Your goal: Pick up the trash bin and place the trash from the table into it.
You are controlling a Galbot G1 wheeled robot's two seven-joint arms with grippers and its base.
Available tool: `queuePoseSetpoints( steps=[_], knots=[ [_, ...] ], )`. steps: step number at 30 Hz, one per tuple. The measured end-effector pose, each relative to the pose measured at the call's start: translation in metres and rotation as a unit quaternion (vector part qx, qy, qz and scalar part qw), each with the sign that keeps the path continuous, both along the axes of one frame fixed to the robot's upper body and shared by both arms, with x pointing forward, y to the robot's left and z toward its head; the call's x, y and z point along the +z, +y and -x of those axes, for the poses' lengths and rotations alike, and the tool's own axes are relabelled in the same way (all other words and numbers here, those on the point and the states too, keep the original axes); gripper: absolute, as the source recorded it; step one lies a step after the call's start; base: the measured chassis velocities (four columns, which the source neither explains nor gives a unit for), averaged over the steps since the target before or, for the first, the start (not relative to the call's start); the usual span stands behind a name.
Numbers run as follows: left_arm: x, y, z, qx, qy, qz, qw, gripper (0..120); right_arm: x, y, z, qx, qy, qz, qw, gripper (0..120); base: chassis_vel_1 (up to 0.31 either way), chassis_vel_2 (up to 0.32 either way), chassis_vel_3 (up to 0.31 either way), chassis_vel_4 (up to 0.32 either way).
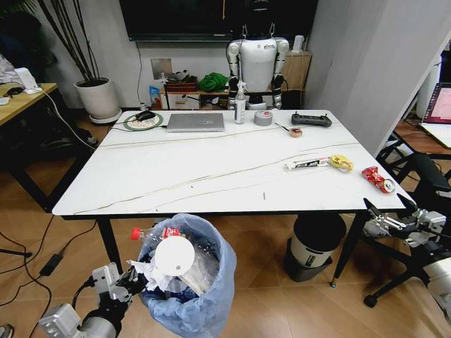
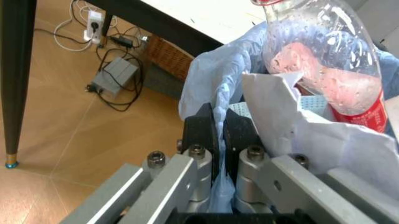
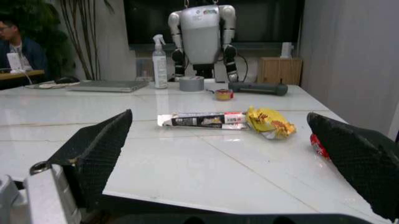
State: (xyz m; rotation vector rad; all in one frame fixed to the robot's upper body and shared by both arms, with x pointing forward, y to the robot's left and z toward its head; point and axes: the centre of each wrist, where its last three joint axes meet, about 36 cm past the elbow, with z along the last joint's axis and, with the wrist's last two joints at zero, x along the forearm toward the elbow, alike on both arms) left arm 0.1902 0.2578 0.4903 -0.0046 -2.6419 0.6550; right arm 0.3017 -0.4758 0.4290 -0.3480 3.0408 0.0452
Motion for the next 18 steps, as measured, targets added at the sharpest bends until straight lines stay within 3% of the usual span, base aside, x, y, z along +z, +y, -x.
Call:
queuePoseSetpoints(
  steps=[9,18],
  knots=[
    [-0.0022,-0.0012,-0.0011,0.001,0.000,0.004,1.0000,0,-0.0051,0.0003,-0.0048,0.002,0.002,-0.010,1.000,100,-0.005,-0.007,0.005,0.006],
    [-0.0015,-0.0017,-0.0018,0.000,-0.002,0.006,1.0000,0,-0.0057,0.0005,-0.0057,0.002,0.003,-0.012,1.000,100,-0.108,-0.104,0.103,0.109]
  ],
)
